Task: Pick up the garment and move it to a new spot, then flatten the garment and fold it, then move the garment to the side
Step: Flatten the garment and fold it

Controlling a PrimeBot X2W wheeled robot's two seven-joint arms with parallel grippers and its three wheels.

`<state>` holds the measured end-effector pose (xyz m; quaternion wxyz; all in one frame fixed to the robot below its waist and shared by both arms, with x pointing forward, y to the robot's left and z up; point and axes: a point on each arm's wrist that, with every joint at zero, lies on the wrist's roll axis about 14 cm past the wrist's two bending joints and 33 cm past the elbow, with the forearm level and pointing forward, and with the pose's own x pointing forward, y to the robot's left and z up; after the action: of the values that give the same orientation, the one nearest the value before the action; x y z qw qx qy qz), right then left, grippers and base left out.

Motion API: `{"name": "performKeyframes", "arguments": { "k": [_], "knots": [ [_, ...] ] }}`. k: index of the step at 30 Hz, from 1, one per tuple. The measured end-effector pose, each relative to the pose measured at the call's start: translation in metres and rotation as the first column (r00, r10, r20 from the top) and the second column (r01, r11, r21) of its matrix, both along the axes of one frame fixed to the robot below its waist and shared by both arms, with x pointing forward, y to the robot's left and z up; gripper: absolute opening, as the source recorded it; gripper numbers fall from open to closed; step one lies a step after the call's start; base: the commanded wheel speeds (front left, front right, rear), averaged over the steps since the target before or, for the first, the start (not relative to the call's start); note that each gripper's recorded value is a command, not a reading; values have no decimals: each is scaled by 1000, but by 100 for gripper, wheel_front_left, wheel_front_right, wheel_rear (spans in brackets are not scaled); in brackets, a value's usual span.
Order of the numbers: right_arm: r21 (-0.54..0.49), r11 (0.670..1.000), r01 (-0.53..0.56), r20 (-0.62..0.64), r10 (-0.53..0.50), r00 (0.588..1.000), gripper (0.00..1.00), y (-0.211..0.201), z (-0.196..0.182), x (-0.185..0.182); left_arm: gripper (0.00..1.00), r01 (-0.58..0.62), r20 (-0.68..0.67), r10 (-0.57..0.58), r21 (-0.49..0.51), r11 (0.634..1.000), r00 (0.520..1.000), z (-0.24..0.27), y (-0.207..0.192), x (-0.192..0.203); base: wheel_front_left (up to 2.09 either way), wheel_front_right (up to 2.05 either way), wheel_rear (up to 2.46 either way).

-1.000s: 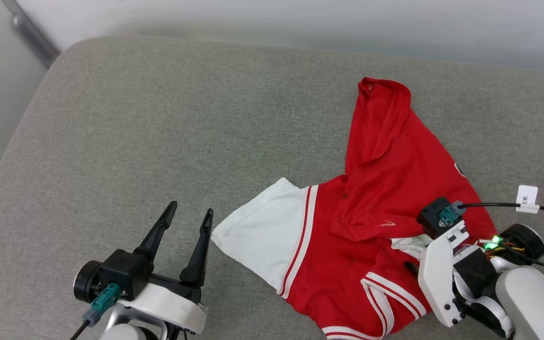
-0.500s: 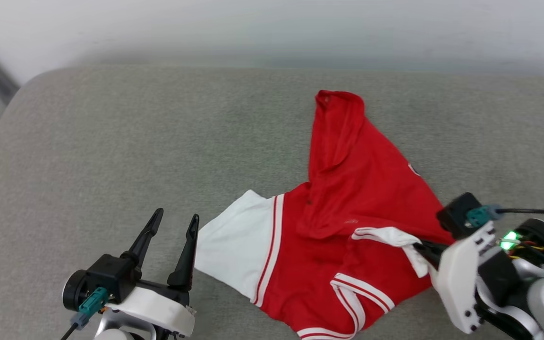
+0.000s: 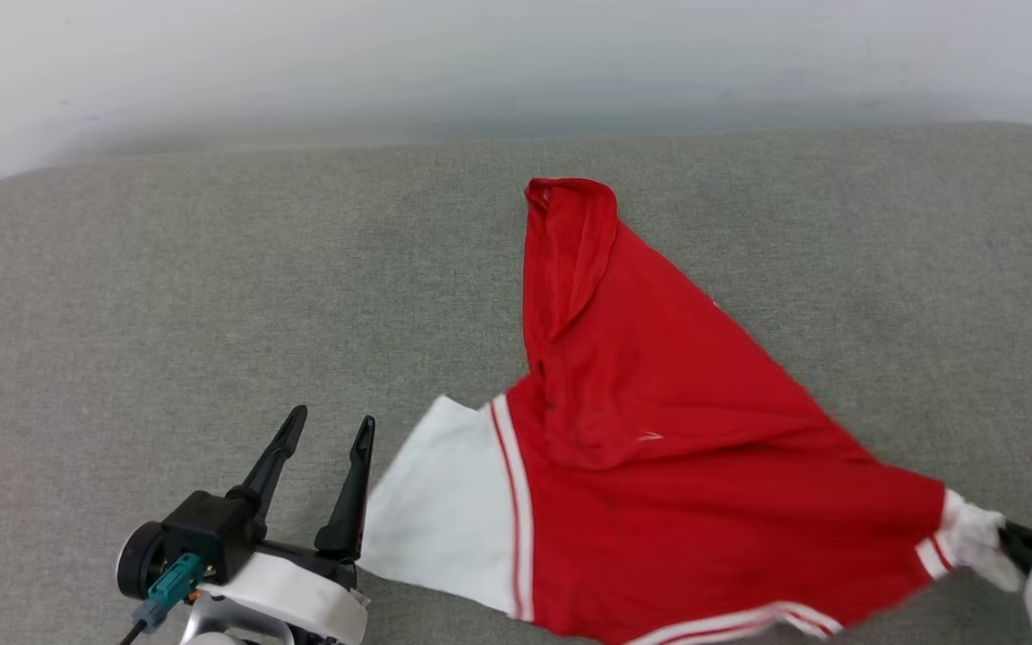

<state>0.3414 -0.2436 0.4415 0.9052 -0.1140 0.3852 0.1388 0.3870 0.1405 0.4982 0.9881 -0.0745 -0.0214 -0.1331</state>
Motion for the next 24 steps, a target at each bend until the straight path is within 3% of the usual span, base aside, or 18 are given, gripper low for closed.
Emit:
{"name": "performKeyframes", "arguments": {
  "k": [2, 3, 4, 5, 10, 12, 16, 19, 24],
  "knots": [
    [-57, 998, 8, -24, -9, 1000, 0, -19, -9, -7, 100, 4, -5, -4, 1, 1000, 1000, -2, -1, 1, 0, 0, 0],
    [-88, 996, 17, -45, -21, 999, 12, -30, -14, -10, 100, 6, -6, -6, 1, 1000, 1000, -2, -2, 1, 0, 0, 0],
    [-126, 992, 5, -59, -13, 998, 82, -38, -18, -14, 100, 7, -7, -7, 2, 1000, 1000, -3, -2, 2, 0, 0, 0],
    [-152, 988, 8, -73, -20, 997, 100, -46, -23, -16, 100, 8, -5, -8, 0, 1000, 1000, -2, -2, 3, 0, 0, 0],
    [-204, 978, 39, -101, -60, 993, 100, -67, -33, -21, 100, 7, -6, -7, -2, 1000, 1000, -2, -2, 2, 0, 0, 0],
    [-198, 978, 64, -51, -76, 996, 100, -71, -23, -11, 100, 8, -7, -8, -2, 1000, 1000, -2, -2, 1, 0, 0, 0],
    [-90, 991, 101, 120, -90, 989, 100, -54, 12, 19, 100, 6, 0, -6, -5, 1000, 1000, 1, -2, -2, 0, 0, 0],
    [4, 995, 98, 282, -95, 955, 100, -37, 49, 40, 100, 6, 5, -6, -15, 1000, 1000, 4, -2, -6, 0, 0, 0],
    [138, 989, 54, 501, -117, 857, 100, -7, 97, 56, 100, 9, 23, -8, -26, 1000, 1000, 11, -1, -9, 0, 0, 0]
  ]
}}
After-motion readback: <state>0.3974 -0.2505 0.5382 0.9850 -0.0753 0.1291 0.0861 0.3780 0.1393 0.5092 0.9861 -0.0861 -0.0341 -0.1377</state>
